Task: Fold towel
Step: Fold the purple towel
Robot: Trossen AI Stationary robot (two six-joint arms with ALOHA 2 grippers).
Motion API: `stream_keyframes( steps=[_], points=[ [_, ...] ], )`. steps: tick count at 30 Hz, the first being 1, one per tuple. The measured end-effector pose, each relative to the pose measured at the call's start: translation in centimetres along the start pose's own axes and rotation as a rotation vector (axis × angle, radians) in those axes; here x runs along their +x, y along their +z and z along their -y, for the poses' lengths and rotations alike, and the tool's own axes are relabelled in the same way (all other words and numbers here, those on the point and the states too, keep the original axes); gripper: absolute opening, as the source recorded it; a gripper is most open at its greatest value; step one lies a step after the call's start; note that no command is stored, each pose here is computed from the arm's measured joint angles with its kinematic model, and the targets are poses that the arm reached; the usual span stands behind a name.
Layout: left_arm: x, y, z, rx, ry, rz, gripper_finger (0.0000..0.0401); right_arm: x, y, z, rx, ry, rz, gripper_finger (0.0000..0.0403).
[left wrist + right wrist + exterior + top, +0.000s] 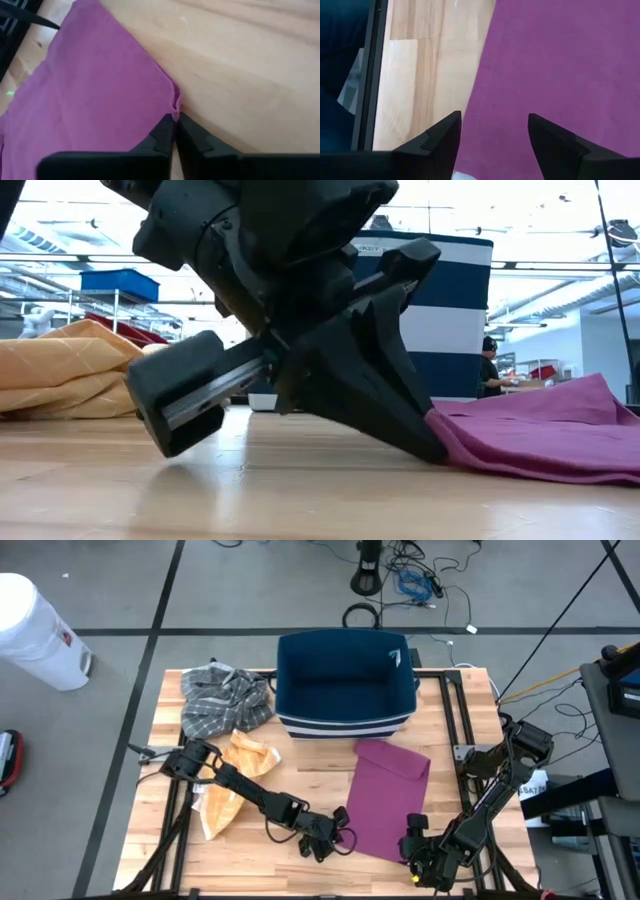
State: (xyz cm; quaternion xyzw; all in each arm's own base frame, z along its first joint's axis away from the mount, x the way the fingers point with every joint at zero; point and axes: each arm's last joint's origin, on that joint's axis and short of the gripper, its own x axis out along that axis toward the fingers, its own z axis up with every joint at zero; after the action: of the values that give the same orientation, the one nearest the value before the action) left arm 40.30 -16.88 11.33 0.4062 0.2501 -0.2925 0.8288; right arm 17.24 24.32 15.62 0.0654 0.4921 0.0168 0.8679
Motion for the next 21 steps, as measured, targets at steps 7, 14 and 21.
stream_keyframes(
  steps=[7,14,21],
  points=[
    [0.0,-1.0,-1.0,-0.101,-0.003,0.000,0.0003,-0.3,-0.4,-0.8,-0.035,0.056,0.000,0.0205],
    [0.0,-1.7,-1.7,-0.133,0.009,-0.008,0.0002,0.2,-1.1,-0.9,-0.033,0.034,-0.030,0.0207],
    [0.0,-1.7,-1.7,-0.156,0.005,-0.008,0.0001,2.4,-2.3,-1.0,-0.069,-0.011,-0.092,0.0207]
  ],
)
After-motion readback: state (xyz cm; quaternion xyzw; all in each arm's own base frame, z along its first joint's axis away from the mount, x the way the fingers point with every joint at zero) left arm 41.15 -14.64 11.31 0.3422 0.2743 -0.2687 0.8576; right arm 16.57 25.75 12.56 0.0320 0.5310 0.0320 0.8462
